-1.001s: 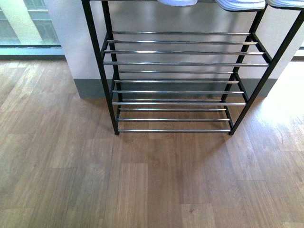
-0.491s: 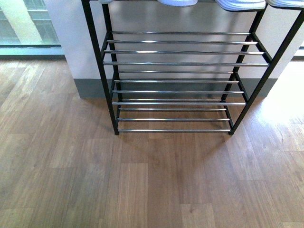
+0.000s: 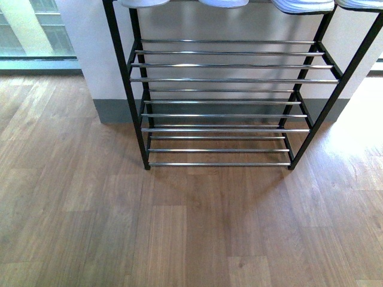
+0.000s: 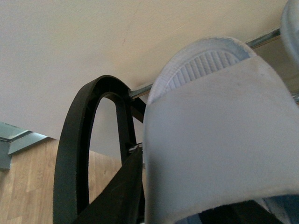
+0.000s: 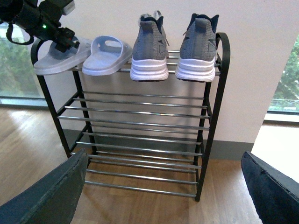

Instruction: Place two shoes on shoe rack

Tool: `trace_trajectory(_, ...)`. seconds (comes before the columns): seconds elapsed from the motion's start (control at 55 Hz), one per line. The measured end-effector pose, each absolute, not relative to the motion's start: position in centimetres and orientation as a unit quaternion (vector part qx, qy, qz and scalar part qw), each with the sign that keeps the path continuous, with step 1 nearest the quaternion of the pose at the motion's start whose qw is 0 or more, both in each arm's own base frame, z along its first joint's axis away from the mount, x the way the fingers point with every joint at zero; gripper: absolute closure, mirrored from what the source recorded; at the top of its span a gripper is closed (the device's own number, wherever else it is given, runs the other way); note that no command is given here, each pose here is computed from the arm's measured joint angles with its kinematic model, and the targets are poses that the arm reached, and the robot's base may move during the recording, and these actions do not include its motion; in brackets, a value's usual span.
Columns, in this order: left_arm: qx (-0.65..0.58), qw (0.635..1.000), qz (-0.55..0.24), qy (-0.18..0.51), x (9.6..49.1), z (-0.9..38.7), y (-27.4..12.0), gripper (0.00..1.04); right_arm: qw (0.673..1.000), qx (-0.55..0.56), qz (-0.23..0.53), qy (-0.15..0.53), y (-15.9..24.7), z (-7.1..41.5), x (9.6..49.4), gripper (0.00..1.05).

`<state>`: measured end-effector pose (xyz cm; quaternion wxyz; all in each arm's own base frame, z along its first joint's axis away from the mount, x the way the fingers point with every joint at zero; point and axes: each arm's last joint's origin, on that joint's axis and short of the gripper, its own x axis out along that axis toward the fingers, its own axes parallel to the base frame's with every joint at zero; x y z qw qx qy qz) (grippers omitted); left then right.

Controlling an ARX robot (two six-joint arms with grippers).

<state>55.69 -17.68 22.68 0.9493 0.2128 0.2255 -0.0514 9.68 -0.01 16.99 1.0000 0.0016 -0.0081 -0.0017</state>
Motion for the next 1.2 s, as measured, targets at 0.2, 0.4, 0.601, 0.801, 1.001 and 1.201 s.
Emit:
trace_trajectory(0.2, 0.149, 0.958, -0.102, 0.221, 53.6, 26.1, -18.6, 0.21, 1.000, 0.002, -0.002, -0.008, 0.0, 17.0, 9.7, 0.09)
trace_trajectory(0.4, 0.055, 0.985, -0.082, 0.142, 46.9, 34.6, -17.3, 0.10, 1.000, 0.002, -0.002, -0.008, 0.0, 17.0, 9.7, 0.09)
trace_trajectory(0.601, -0.013, 0.999, -0.004, -0.053, 37.3, 36.4, -11.1, 0.43, 1.000, 0.002, -0.002, -0.008, 0.0, 17.0, 9.7, 0.09)
trace_trajectory(0.801, 0.004, 1.000, -0.002, 0.004, 31.6, 26.5, -6.6, 0.82, 1.000, 0.002, -0.002, -0.008, 0.0, 17.0, 9.7, 0.09)
trace_trajectory(1.001, 0.000, 1.000, -0.001, -0.007, 26.7, 24.0, -4.1, 1.03, 1.000, 0.002, -0.002, -0.008, 0.0, 17.0, 9.7, 0.09)
trace_trajectory(1.201, 0.002, 1.000, -0.001, 0.005, 23.2, 21.4, -2.6, 1.03, 1.000, 0.002, -0.002, -0.008, 0.0, 17.0, 9.7, 0.09)
